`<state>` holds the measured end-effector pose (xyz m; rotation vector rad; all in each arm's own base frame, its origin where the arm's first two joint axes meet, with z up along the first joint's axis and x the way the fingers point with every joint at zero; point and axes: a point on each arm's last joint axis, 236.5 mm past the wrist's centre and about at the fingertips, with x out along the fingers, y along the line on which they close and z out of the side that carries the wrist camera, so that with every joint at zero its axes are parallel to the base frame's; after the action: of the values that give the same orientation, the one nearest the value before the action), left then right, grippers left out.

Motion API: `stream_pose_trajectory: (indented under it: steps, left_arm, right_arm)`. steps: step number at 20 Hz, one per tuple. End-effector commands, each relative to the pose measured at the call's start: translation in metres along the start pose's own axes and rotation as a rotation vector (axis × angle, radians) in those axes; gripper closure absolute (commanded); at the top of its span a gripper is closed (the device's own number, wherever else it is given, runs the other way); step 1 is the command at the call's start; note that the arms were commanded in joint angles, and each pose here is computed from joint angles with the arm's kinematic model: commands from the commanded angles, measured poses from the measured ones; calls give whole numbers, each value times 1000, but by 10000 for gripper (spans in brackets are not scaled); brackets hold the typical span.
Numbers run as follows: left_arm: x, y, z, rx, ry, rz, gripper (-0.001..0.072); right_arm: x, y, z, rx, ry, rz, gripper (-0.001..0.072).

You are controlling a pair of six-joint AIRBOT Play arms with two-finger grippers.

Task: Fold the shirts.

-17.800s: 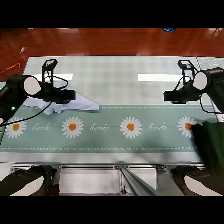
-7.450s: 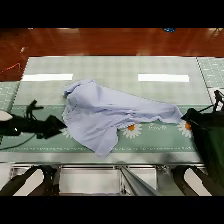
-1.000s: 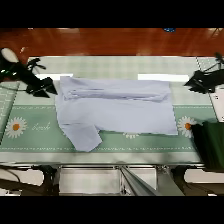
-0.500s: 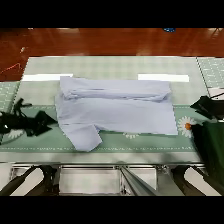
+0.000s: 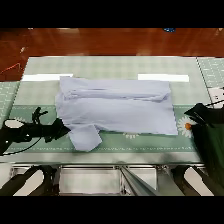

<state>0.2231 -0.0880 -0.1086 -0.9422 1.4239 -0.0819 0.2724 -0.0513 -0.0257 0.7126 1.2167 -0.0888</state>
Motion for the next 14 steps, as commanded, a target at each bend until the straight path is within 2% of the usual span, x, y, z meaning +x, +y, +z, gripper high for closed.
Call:
stream_pose_trajectory:
  steps: [1, 4, 7, 14]
  left_arm:
    - [10, -13, 2, 33, -22, -25, 684]
    - [10, -14, -6, 54, 11, -32, 684]
    - [10, -14, -6, 53, 12, -32, 684]
    - [10, -14, -6, 53, 11, -32, 684]
  right_arm:
    - [0, -29, -17, 89, 51, -69, 303]
    - [14, -51, -61, 220, 158, -61, 303]
    - [30, -46, -84, 261, 205, -14, 303]
    - [52, -33, -80, 310, 229, 85, 303]
